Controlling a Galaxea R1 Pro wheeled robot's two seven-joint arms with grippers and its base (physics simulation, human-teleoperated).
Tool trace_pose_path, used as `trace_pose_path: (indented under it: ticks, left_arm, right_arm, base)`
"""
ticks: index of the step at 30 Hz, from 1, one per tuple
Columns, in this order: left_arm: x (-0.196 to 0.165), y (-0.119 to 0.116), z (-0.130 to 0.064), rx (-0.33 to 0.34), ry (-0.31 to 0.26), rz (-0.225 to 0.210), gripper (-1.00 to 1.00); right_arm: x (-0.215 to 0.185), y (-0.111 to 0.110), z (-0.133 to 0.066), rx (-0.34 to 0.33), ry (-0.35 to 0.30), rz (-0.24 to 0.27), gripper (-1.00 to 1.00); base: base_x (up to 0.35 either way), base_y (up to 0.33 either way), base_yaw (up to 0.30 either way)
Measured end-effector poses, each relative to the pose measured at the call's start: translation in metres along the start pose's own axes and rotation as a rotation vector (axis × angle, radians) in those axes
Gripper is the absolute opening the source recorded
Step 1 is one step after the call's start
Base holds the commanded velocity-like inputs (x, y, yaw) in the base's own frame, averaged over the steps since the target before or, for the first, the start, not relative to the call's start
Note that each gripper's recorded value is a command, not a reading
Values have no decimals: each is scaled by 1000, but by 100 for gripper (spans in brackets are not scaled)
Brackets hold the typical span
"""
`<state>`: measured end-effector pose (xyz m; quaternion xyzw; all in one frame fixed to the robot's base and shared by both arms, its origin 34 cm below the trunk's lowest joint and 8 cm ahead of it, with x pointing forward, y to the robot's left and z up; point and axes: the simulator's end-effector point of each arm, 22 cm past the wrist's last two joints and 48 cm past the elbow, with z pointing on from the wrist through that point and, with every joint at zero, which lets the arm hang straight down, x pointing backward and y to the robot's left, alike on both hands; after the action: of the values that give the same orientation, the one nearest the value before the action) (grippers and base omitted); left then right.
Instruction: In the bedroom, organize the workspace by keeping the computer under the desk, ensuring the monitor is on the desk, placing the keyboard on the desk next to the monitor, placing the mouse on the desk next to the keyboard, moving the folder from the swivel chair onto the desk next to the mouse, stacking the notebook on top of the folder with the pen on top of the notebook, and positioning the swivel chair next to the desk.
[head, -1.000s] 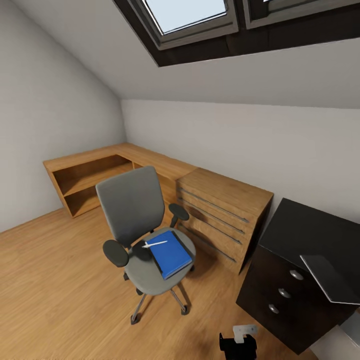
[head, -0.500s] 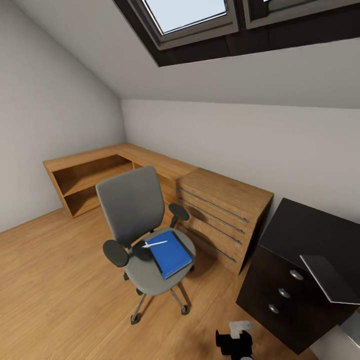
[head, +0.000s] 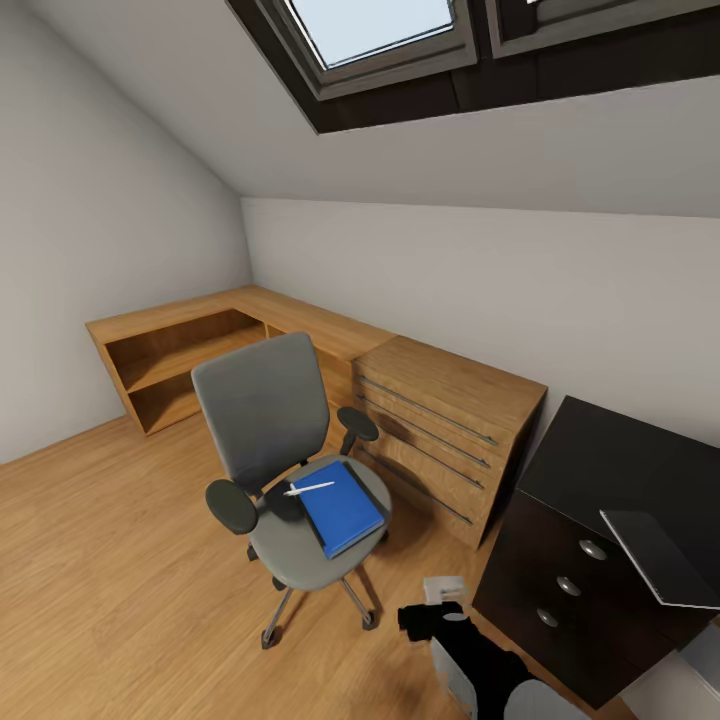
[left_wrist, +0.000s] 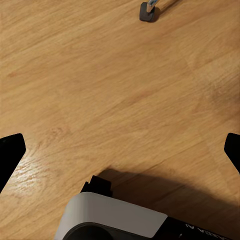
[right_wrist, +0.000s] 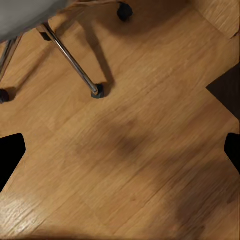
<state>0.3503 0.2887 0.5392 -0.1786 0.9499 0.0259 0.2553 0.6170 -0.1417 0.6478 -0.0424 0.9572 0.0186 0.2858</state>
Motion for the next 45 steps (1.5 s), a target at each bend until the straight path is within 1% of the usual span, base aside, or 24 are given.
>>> trace_pose_path:
  ticks: [1, 2, 4, 10, 15, 20, 29, 35, 45]
  left_arm:
    - [0, 0, 0, 0, 0, 0, 100]
    - [0, 0, 0, 0, 0, 0, 100]
    - [0, 1, 0, -1, 0, 0, 100]
    - [-1, 2, 0, -2, -1, 0, 100]
    - [-1, 2, 0, -4, -2, -3, 100]
    - [-1, 4, 0, -11, -2, -18, 100]
    - [-1, 5, 0, -15, -2, -27, 100]
    - [-1, 5, 0, -16, -2, -28, 100]
    - [2, 6, 0, -18, 5, -27, 100]
  right_arm:
    - [-12, 1, 0, -3, 0, 1, 100]
    - [-34, 6, -2, -13, 0, 10, 100]
    - [-55, 15, -5, -31, 0, 31, 100]
    - [-87, 38, -13, -77, 27, 91, 100]
    - [-92, 43, -15, -86, 39, 106, 100]
    - [-93, 42, -15, -83, 42, 110, 100]
    - [-93, 38, -14, -80, 42, 114, 100]
    - [-94, 40, -14, -83, 40, 116, 100]
    - [-96, 40, -12, -83, 24, 122, 100]
  base:
    - [25, 0, 0]
    - [54, 0, 0]
    - [108, 0, 0]
    - [234, 0, 0]
    - [311, 1, 0]
    - [328, 59, 0]
    - [287, 190, 0]
    - [80, 194, 37]
    - [10, 29, 203]
